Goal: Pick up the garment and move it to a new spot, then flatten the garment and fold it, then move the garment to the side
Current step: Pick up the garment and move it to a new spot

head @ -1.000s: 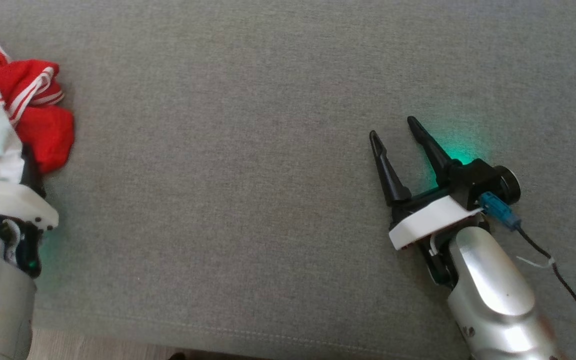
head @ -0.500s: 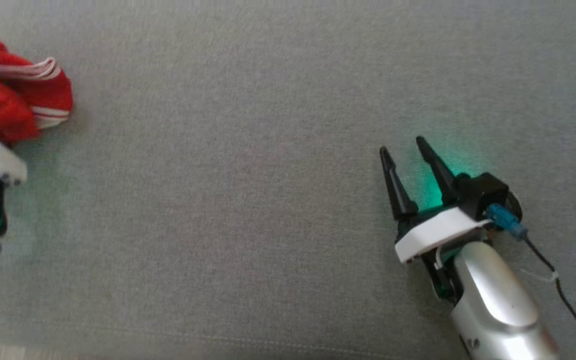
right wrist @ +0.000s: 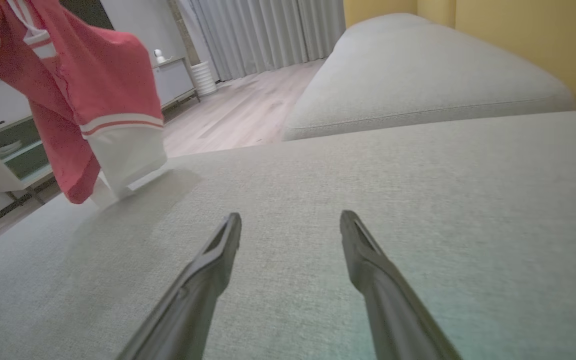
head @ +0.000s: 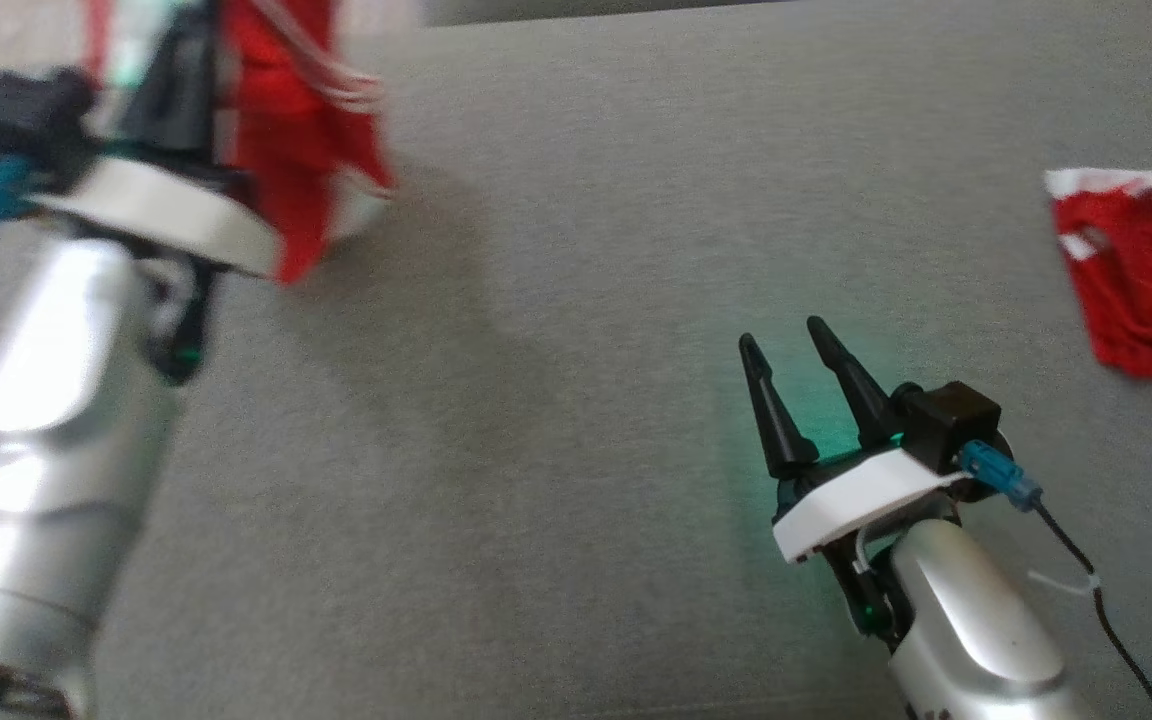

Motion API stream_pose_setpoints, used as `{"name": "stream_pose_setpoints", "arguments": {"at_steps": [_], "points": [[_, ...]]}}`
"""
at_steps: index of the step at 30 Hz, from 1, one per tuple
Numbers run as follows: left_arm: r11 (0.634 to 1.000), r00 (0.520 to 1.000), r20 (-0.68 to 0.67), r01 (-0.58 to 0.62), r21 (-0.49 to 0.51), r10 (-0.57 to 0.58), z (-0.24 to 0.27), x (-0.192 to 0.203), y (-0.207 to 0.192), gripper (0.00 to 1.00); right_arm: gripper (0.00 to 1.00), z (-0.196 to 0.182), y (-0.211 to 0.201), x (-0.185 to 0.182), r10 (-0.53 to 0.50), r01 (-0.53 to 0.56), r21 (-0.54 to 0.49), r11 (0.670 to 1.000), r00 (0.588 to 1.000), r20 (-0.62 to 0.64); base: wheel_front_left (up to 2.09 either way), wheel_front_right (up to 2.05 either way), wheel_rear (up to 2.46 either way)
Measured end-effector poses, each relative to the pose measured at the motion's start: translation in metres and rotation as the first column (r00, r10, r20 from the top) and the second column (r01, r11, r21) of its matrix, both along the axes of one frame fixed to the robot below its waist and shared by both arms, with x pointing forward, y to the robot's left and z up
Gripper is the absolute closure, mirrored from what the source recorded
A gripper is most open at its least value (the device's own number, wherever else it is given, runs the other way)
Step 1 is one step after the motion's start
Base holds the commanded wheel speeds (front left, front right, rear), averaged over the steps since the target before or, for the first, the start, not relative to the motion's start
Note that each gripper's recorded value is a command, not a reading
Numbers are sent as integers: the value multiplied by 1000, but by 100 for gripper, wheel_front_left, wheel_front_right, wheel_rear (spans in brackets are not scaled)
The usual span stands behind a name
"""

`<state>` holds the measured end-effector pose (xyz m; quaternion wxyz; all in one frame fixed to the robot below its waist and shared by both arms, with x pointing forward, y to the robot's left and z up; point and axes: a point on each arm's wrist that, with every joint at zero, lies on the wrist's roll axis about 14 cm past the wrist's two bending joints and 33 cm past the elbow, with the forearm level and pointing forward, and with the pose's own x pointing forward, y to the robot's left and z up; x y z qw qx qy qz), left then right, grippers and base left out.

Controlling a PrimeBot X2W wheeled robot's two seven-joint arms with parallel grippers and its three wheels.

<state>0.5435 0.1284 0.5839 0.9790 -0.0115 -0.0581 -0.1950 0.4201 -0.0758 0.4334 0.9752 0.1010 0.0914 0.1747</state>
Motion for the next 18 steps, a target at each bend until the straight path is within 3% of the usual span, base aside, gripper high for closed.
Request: {"name": "stream_pose_setpoints", "arguments": {"at_steps": [4,8,10,14,18], "points": [[978,980,39,196,-66,-194,13,-14,-89,100,0,8,-22,-9,-61,61,-4,998,998,14,0,0,0],[941,948,3,316,-118,-318,-1,-34,-148,100,0,9,-43,-21,-122,122,-4,993,993,11,0,0,0],[929,933,-46,350,-121,-357,-20,-46,-167,0,0,11,-50,-24,-143,143,-1,990,990,15,0,0,0],[927,920,-136,353,-123,-368,-56,-63,-180,0,0,14,-58,-28,-165,165,-2,986,986,19,0,0,0],[960,947,-168,258,-105,-273,-71,-63,-155,0,0,17,-56,-24,-162,162,6,987,986,30,0,0,0]]}}
